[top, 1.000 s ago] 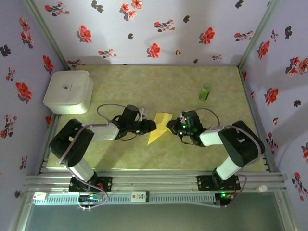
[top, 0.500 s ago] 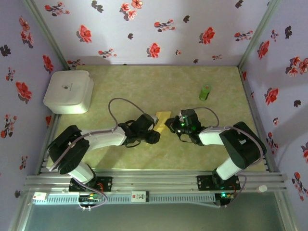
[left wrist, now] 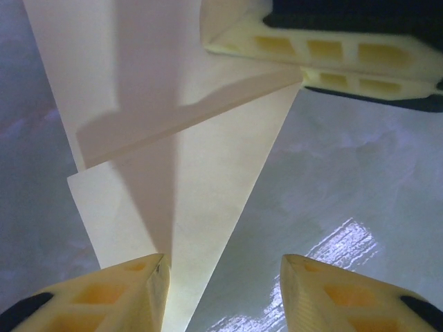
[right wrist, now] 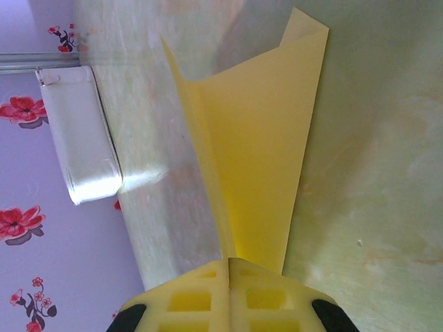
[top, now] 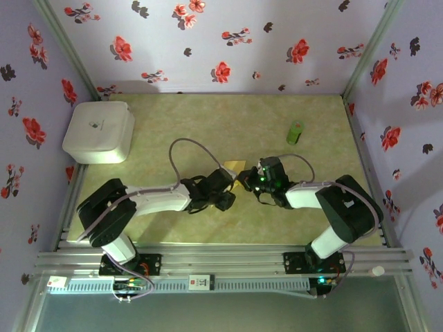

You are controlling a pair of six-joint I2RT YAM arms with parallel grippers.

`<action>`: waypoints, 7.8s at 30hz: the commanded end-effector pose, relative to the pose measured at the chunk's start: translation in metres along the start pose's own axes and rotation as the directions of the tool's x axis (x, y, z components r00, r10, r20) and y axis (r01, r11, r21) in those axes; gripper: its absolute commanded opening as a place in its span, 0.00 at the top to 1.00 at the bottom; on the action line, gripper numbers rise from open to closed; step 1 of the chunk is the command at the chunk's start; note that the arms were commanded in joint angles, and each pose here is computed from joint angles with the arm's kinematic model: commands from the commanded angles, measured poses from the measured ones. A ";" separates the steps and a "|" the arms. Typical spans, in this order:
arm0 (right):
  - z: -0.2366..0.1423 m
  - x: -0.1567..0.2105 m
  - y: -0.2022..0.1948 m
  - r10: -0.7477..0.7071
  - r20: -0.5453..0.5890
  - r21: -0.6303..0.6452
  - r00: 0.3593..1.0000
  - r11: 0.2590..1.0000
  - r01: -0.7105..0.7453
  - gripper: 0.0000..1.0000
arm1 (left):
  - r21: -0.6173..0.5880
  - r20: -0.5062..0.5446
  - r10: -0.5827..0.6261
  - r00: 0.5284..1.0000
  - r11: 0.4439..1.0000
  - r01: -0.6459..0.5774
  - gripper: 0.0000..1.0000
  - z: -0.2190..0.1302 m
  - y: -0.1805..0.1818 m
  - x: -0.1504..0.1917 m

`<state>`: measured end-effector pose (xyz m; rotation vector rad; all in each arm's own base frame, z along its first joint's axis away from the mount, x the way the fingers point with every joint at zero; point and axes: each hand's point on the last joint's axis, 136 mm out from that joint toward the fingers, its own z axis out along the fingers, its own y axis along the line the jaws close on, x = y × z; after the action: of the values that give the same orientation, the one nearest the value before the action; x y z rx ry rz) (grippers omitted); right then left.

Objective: Fold a paper plane with a square sheet of paper (pick it up from the middle)
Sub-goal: Fold the wing for the fifth time at the center of the table.

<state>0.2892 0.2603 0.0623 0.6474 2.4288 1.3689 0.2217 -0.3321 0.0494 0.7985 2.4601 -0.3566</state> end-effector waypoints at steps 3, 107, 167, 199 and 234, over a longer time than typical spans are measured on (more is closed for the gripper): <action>-0.003 -0.004 0.015 -0.002 0.020 -0.024 1.000 1.000 0.003 0.97 | -0.094 -0.007 0.068 0.998 0.993 -0.068 0.54 0.003 0.007 -0.002; -0.006 -0.008 0.000 0.028 0.052 0.041 0.998 0.999 -0.030 1.00 | -0.224 0.004 0.199 0.980 0.955 -0.193 0.83 0.007 0.018 0.006; -0.055 -0.008 -0.015 -0.112 0.071 0.129 0.991 0.986 0.102 0.60 | 0.413 -0.156 -0.233 0.960 0.867 0.278 1.00 0.022 -0.017 0.003; -0.049 -0.011 0.003 -0.161 0.078 0.061 0.984 0.986 0.157 0.65 | 0.488 -0.186 -0.339 0.922 0.783 0.386 1.00 0.030 -0.015 0.010; -0.005 0.006 0.012 -0.223 -0.095 -0.041 0.970 0.975 0.220 0.90 | 0.571 -0.239 -0.494 0.836 0.625 0.533 1.00 0.029 -0.009 0.013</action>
<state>0.2805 0.2520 0.0614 0.4002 2.4986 1.3156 0.2213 -0.3476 0.0246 0.3236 2.5892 -1.4079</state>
